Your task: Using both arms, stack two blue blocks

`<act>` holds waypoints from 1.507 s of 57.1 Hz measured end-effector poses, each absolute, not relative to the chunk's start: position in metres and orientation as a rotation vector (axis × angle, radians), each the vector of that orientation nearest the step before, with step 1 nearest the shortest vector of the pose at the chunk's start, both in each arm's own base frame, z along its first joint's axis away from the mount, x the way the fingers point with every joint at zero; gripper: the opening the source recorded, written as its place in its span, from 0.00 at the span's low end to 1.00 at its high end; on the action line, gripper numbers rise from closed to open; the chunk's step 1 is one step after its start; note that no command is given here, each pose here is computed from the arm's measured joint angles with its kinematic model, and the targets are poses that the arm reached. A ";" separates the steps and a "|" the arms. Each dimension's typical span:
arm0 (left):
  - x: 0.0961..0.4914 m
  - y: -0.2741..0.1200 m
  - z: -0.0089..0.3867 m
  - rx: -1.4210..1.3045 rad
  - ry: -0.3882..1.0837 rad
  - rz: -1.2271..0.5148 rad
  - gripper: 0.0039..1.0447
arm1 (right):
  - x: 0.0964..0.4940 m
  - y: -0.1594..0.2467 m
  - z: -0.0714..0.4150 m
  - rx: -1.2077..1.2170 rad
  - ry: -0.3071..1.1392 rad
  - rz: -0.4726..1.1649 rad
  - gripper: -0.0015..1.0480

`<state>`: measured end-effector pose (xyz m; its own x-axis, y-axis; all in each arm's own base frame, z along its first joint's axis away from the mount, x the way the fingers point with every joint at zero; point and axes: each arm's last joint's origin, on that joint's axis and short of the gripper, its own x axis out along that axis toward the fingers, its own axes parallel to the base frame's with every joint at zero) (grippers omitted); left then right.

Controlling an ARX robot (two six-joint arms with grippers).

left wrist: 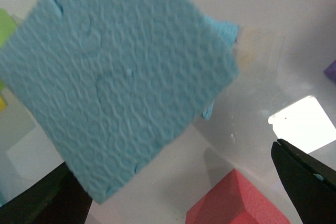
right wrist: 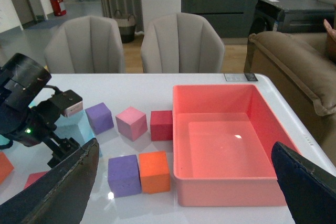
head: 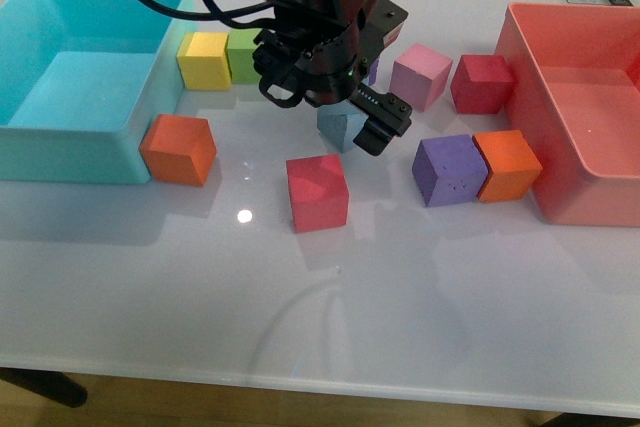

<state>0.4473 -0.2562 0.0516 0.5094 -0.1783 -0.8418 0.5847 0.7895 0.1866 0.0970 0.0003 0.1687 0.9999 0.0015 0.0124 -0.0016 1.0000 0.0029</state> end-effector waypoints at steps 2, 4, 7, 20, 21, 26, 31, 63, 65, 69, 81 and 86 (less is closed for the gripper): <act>0.447 -0.255 0.050 0.489 0.933 -0.481 0.92 | 0.097 0.000 0.169 0.003 -0.012 0.002 0.91; 0.446 -0.253 0.050 0.488 0.935 -0.481 0.92 | 0.097 0.000 0.169 0.003 -0.012 0.002 0.91; 0.445 -0.251 0.051 0.486 0.934 -0.479 0.92 | 0.097 0.000 0.169 0.003 -0.012 0.002 0.91; 0.441 -0.240 0.069 0.458 0.902 -0.479 0.92 | 0.097 0.000 0.169 0.003 -0.012 0.002 0.91; 0.441 -0.238 0.072 0.455 0.897 -0.478 0.92 | 0.097 0.000 0.169 0.003 -0.012 0.002 0.91; 0.437 -0.229 0.083 0.440 0.872 -0.472 0.92 | 0.097 0.000 0.169 0.003 -0.012 0.002 0.91; 0.431 -0.218 0.095 0.430 0.854 -0.462 0.92 | 0.097 0.000 0.169 0.003 -0.012 0.002 0.91; 0.315 -0.094 0.155 0.079 0.142 -0.031 0.62 | 0.097 0.000 0.169 0.003 -0.012 0.003 0.91; 0.301 -0.083 0.160 0.052 0.080 -0.018 0.56 | 0.097 0.000 0.169 0.003 -0.012 0.002 0.91; 0.272 -0.060 0.169 0.011 -0.010 -0.009 0.44 | 0.097 0.000 0.169 0.003 -0.012 0.002 0.91; 0.210 -0.023 0.161 0.007 0.017 -0.002 0.05 | 0.097 0.000 0.169 0.003 -0.012 0.003 0.91; 0.200 -0.020 0.163 0.003 0.009 -0.009 0.01 | 0.097 0.000 0.169 0.003 -0.012 0.003 0.91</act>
